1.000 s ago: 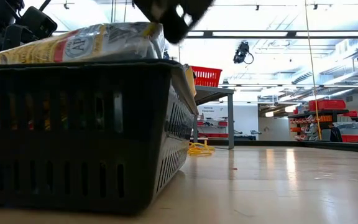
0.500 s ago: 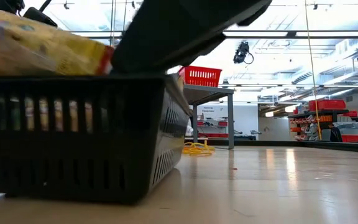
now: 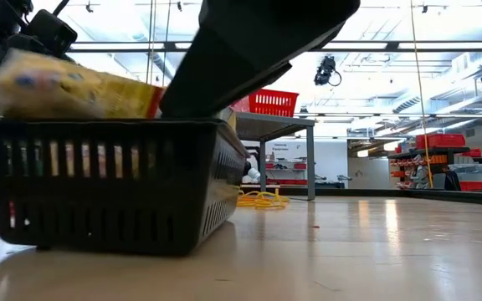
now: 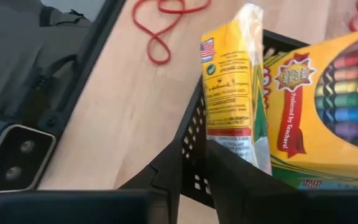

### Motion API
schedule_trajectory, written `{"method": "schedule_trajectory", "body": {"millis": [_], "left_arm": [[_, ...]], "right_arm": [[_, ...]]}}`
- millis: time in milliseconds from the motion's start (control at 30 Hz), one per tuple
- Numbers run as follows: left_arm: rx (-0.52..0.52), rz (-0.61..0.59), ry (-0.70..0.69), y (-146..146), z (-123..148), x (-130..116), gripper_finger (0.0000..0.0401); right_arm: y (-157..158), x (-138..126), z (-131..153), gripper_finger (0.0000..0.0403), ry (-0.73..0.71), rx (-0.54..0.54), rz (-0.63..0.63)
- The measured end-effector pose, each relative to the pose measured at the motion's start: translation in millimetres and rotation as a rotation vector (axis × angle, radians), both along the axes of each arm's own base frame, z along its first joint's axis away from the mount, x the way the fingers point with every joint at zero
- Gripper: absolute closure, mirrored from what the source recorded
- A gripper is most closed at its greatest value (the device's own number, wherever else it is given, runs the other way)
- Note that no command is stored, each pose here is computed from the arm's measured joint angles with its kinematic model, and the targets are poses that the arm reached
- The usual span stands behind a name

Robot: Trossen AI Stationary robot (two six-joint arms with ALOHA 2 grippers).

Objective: Pick & Place Office Desk Supplies
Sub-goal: Put the black bin on the shelf

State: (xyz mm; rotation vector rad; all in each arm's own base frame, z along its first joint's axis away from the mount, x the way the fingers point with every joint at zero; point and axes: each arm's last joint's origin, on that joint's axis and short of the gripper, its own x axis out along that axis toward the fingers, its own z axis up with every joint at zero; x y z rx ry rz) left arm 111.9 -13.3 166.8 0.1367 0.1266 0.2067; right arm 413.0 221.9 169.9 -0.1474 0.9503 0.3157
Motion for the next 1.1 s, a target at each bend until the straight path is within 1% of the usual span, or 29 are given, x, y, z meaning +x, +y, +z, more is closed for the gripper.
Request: {"method": "schedule_trajectory", "body": {"millis": [167, 267, 367, 533, 600, 700, 867, 967, 1100], "left_arm": [[0.0, 0.0, 0.0, 0, 0, 0, 0.0387], [0.0, 0.0, 0.0, 0, 0, 0, 0.0387], [0.0, 0.0, 0.001, 0, 0, 0, 0.0387], [0.002, 0.0, 0.009, 0, -1, 0, 0.0387], [0.002, 0.0, 0.01, 0, -1, 0, 0.0387], [0.004, 0.0, 0.018, 0, -2, 0, 0.0387], [0.004, 0.0, 0.017, 0, -2, 0, 0.0387], [0.004, 0.0, 0.017, 0, -2, 0, 0.0387], [0.004, 0.0, 0.017, 0, -2, 0, 0.0387]], "right_arm": [[-3, -1, 4, 0.0281, 0.009, -0.013, -0.006], [-4, -2, 8, 0.0262, 0.017, -0.025, 0.012], [-3, -1, 20, 0.0251, 0.03, -0.032, 0.019], [1, 1, 32, 0.0253, 0.017, -0.029, 0.031], [3, 2, 37, 0.0256, -0.008, -0.021, 0.042], [5, 1, 36, 0.0262, 0.002, -0.011, 0.056], [14, 2, 34, 0.0272, -0.015, 0.048, 0.111], [15, 2, 31, 0.0274, -0.008, 0.036, 0.106], [11, 2, 26, 0.027, -0.012, -0.041, 0.055]]}}
